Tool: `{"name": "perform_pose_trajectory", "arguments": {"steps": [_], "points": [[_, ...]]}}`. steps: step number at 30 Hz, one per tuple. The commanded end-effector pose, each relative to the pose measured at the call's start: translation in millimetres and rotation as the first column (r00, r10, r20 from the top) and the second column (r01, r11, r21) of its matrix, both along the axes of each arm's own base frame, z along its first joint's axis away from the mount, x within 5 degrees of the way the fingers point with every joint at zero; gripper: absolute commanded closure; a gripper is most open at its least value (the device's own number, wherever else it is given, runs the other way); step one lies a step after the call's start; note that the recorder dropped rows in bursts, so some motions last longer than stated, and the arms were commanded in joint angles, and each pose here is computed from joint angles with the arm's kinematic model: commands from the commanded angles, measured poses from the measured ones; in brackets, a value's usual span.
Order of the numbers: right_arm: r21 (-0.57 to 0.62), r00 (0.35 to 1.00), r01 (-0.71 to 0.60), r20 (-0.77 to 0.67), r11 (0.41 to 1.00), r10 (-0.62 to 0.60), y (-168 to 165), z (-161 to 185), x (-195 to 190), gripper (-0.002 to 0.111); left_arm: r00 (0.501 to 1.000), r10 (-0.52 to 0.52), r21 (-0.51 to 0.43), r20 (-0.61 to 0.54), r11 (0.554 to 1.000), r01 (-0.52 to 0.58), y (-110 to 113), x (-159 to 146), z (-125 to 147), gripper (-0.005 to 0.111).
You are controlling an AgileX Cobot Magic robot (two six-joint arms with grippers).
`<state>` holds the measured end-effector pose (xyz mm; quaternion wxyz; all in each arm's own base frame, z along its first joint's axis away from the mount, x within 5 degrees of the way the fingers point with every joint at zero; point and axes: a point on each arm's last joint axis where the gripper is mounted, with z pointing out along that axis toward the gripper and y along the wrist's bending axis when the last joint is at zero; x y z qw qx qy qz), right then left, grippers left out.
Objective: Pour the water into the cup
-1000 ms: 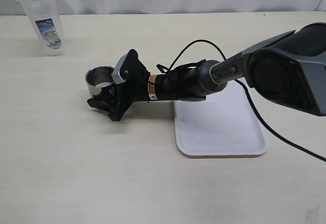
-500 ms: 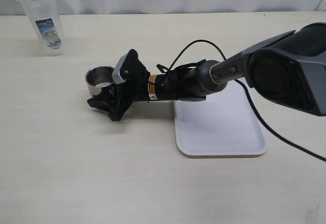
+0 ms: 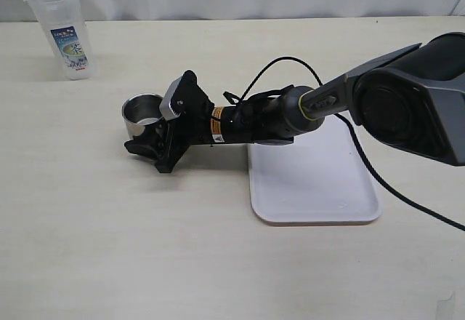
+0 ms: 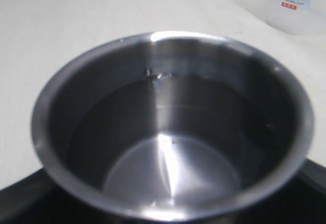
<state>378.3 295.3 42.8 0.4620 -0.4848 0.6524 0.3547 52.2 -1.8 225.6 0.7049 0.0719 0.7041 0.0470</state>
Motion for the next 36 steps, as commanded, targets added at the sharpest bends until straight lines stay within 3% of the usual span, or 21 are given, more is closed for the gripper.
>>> {"name": "perform_pose_trajectory", "arguments": {"steps": [1,13,18,21,23,36], "points": [[-0.017,1.000,0.007,-0.008,1.000,-0.007,-1,-3,1,0.104,1.000,0.004,0.009,-0.005,1.000,-0.004,0,3,-17,0.014],[-0.017,1.000,0.007,-0.008,1.000,-0.007,-1,-3,1,0.104,1.000,0.003,0.007,0.000,1.000,-0.003,0,4,-20,0.014],[-0.017,1.000,0.007,-0.008,1.000,-0.007,-1,-3,1,0.104,0.987,0.007,0.006,-0.161,1.000,-0.006,0,3,-35,0.014],[-0.017,1.000,0.007,-0.008,1.000,-0.007,-1,-3,1,0.104,0.985,0.007,-0.082,-0.175,0.996,-0.022,0,3,-36,0.014],[-0.017,1.000,0.007,-0.008,1.000,-0.007,-1,-3,1,0.104,0.975,0.016,-0.057,-0.221,0.998,-0.029,1,2,-40,0.014],[-0.017,1.000,0.007,-0.008,1.000,-0.007,-1,-3,1,0.104,0.975,0.016,-0.032,-0.222,0.999,-0.024,1,2,-41,0.014]]}}
